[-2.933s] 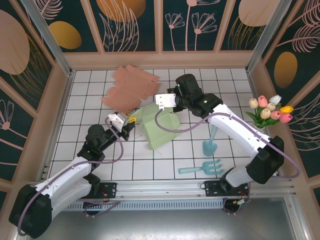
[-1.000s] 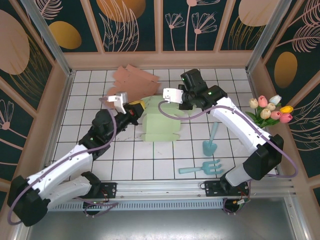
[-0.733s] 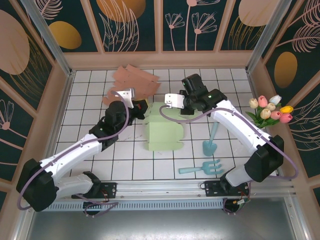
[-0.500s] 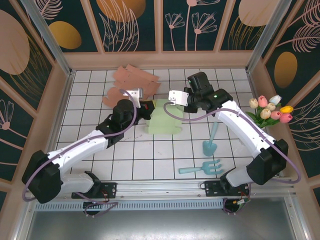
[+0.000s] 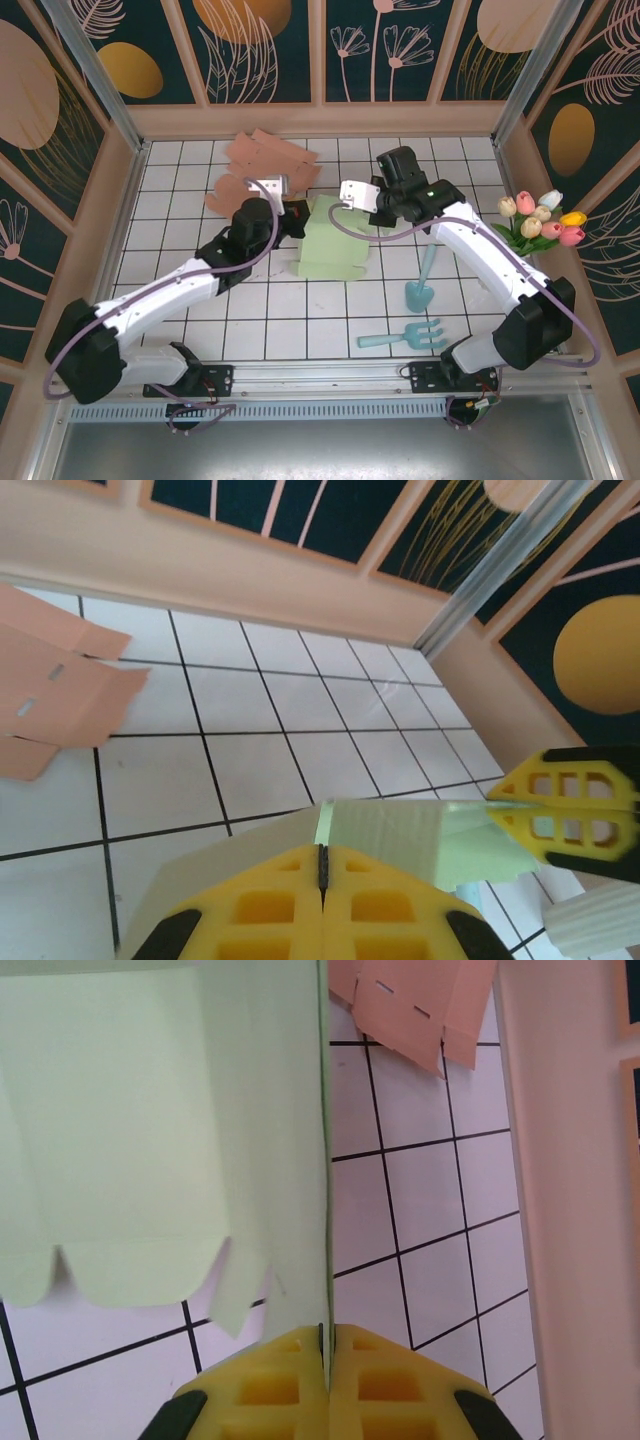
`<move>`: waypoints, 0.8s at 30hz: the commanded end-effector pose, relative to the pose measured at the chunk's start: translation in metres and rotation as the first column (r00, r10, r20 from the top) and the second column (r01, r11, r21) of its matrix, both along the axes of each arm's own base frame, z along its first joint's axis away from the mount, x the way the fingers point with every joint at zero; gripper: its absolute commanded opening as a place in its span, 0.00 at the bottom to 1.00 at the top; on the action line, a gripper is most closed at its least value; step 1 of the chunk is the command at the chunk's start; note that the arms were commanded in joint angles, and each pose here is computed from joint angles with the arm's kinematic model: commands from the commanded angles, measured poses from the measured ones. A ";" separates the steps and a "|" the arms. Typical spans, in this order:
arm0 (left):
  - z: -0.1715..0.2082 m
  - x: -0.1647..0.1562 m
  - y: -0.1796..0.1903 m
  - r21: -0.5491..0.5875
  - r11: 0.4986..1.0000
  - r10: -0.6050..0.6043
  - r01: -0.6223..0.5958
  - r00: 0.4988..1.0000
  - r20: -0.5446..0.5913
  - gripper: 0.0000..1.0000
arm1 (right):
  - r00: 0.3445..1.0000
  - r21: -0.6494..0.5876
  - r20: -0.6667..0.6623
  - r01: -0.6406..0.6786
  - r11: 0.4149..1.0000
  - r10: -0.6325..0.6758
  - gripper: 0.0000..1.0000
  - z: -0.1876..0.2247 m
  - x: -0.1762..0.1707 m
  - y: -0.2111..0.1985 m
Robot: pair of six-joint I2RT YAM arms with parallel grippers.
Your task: Fold the paper box
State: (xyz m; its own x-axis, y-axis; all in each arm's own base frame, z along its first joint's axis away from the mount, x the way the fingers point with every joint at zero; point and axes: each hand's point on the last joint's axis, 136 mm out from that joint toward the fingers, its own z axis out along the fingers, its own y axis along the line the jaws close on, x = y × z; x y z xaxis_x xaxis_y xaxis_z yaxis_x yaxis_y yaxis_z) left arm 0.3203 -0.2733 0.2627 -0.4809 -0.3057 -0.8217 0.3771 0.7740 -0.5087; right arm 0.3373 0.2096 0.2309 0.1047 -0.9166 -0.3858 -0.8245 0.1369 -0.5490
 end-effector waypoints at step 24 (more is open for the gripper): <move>-0.080 0.024 -0.025 0.152 0.988 0.012 -0.013 1.000 0.002 0.00 | 0.967 0.078 -0.239 0.109 0.991 -0.088 0.00 -0.040 0.003 -0.018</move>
State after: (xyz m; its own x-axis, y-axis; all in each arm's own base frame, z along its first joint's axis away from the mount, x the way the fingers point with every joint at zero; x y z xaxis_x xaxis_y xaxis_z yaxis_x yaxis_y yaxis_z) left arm 0.3332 -0.3055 0.1897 -0.5050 -0.1783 -0.8445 0.3876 0.8273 -0.4065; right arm 0.3508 0.1867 0.1999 -0.0703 -0.8924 -0.4458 -0.8787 0.2670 -0.3958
